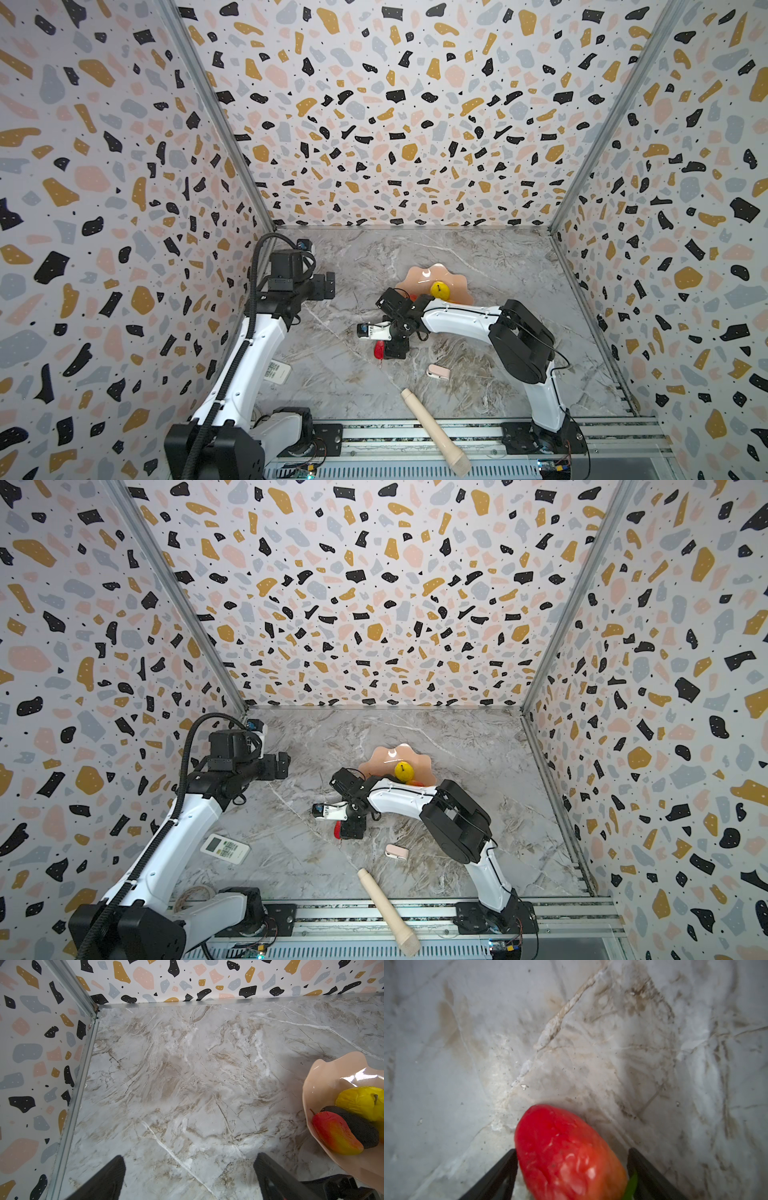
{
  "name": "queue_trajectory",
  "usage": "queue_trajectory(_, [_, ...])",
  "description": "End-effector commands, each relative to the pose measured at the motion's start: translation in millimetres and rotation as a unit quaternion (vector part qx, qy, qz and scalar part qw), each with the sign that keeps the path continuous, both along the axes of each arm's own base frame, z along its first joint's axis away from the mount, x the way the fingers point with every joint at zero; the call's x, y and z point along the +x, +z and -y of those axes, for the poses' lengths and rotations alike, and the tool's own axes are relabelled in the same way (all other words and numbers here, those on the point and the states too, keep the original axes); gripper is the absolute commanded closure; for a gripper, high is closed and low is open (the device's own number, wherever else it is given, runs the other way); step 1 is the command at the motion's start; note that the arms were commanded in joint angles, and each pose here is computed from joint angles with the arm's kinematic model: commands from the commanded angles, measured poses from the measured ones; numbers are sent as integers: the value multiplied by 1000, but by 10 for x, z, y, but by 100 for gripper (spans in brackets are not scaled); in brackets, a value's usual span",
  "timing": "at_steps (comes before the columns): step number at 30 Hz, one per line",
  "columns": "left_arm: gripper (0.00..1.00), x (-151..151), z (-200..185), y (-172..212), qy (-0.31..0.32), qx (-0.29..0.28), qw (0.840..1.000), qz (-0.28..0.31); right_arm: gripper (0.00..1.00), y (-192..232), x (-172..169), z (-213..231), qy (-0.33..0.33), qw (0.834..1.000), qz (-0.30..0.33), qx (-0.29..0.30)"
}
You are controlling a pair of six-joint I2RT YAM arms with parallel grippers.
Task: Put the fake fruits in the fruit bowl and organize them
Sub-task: 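Move the right gripper to the red strawberry and grasp it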
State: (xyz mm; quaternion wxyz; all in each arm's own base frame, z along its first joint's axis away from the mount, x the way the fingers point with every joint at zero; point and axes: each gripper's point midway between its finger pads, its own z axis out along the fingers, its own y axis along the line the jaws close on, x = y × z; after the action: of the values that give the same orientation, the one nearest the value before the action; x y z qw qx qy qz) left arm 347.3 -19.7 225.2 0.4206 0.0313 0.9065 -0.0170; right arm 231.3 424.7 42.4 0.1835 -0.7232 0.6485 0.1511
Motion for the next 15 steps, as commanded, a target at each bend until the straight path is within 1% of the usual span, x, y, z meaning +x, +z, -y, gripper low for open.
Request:
queue_trajectory(1, [0, 19, -17, 49, 0, 0, 1000, 15, 26, 136, 33, -39, -11, 1000, -12, 9])
queue_trajectory(3, [0, 18, -18, 54, 1, 0, 1000, 16, 34, 152, 49, -37, -17, 1000, -18, 10])
queue_trajectory(6, [0, 18, -18, 54, 1, 0, 1000, 16, 41, 168, 70, -30, -22, 999, -23, 9])
queue_trajectory(9, [0, 17, -18, 53, 1, 0, 1000, 15, 45, 213, 93, -16, -26, 999, -25, 10])
queue_trajectory(15, [0, 18, -18, 52, 1, 0, 1000, 15, 50, 427, 197, 40, -37, 999, -15, 23])
